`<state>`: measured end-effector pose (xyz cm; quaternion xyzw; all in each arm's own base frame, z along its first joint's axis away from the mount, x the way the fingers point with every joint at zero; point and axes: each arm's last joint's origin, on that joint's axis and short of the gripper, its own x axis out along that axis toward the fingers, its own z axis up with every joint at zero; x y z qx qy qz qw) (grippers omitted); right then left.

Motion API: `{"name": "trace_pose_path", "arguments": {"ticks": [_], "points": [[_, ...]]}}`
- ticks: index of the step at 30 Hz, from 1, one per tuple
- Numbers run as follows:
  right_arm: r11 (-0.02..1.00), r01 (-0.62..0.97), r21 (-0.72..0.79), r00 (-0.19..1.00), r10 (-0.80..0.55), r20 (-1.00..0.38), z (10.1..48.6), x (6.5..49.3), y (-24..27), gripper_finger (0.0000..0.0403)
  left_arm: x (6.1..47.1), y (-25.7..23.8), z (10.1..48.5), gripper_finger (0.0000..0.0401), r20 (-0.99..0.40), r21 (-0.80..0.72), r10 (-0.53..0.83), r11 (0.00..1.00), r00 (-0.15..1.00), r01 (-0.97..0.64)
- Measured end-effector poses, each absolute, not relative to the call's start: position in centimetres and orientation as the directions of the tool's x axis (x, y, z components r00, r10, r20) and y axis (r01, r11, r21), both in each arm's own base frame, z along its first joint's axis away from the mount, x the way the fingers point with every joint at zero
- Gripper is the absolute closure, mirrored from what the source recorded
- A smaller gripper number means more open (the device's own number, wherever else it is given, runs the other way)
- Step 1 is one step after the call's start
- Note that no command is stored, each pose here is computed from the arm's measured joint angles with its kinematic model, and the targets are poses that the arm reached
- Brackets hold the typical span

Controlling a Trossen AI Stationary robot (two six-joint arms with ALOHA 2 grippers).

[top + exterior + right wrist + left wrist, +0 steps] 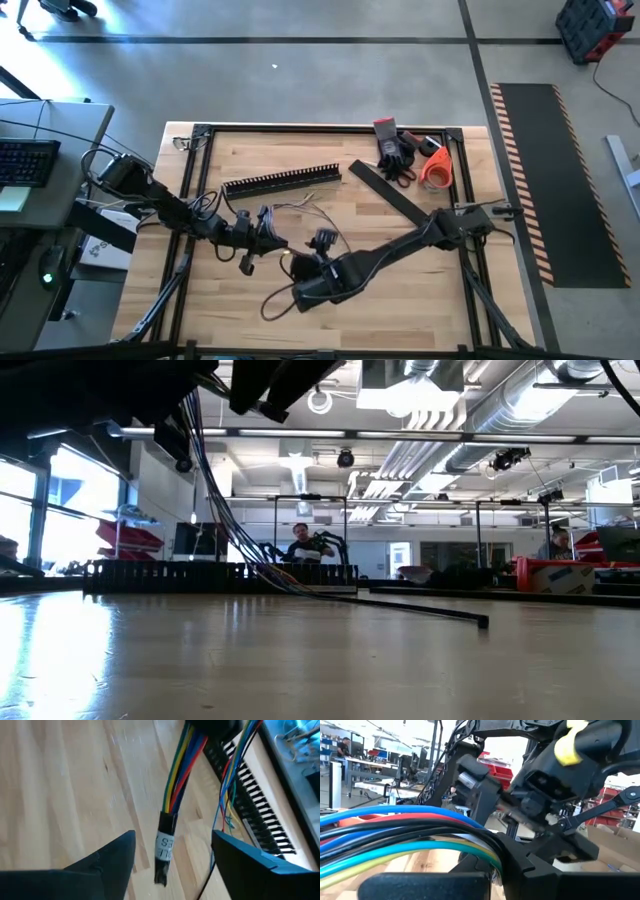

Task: Ziptie cables
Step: Wrap the colored cables together using a zip tie

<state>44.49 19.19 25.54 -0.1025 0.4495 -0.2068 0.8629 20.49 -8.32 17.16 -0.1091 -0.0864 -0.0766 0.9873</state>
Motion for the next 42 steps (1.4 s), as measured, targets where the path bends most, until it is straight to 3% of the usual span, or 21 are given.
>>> {"name": "trace_pose_path", "arguments": {"ticks": [3, 12, 16, 20, 25, 32, 36, 42], "points": [[0.899, 0.259, -0.352, 0.501, -0.437, -0.747, 25.5, 44.7, 18.7, 0.0208, 20.5, -8.3, 17.2, 0.0401, 0.187, -0.203, -0.131, 0.965, 0.974, 0.169], [0.895, 0.237, -0.379, 0.463, -0.447, -0.766, 25.0, 44.6, 18.3, 0.0387, 20.4, -8.6, 17.2, 0.0400, 0.188, -0.195, -0.125, 0.967, 0.974, 0.162], [0.875, 0.228, -0.426, 0.468, -0.483, -0.741, 26.1, 43.9, 18.4, 0.0391, 20.1, -9.0, 17.5, 0.0382, 0.210, -0.088, -0.150, 0.981, 0.966, 0.172], [0.852, 0.238, -0.466, 0.511, -0.518, -0.686, 29.9, 42.5, 17.9, 0.0397, 19.4, -9.4, 18.5, 0.0333, 0.234, 0.036, -0.175, 0.985, 0.956, 0.171], [0.801, 0.282, -0.528, 0.569, -0.583, -0.580, 34.7, 40.3, 16.4, 0.0398, 17.9, -9.9, 21.1, 0.0280, 0.191, 0.186, -0.083, 0.981, 0.978, 0.047], [0.776, 0.316, -0.546, 0.648, -0.597, -0.474, 39.7, 38.0, 15.2, 0.0400, 15.3, -11.0, 26.4, 0.0268, -0.029, 0.334, -0.021, 0.942, 0.999, 0.029], [0.802, 0.248, -0.543, 0.699, -0.536, -0.473, 40.3, 38.4, 15.5, 0.0400, 14.6, -10.8, 28.7, 0.0268, 0.000, 0.301, -0.032, 0.953, 0.999, 0.030], [0.825, 0.189, -0.532, 0.744, -0.474, -0.471, 40.8, 38.7, 15.9, 0.0400, 15.3, -10.5, 28.6, 0.0237, -0.002, 0.461, -0.094, 0.884, 0.996, 0.084]]}}
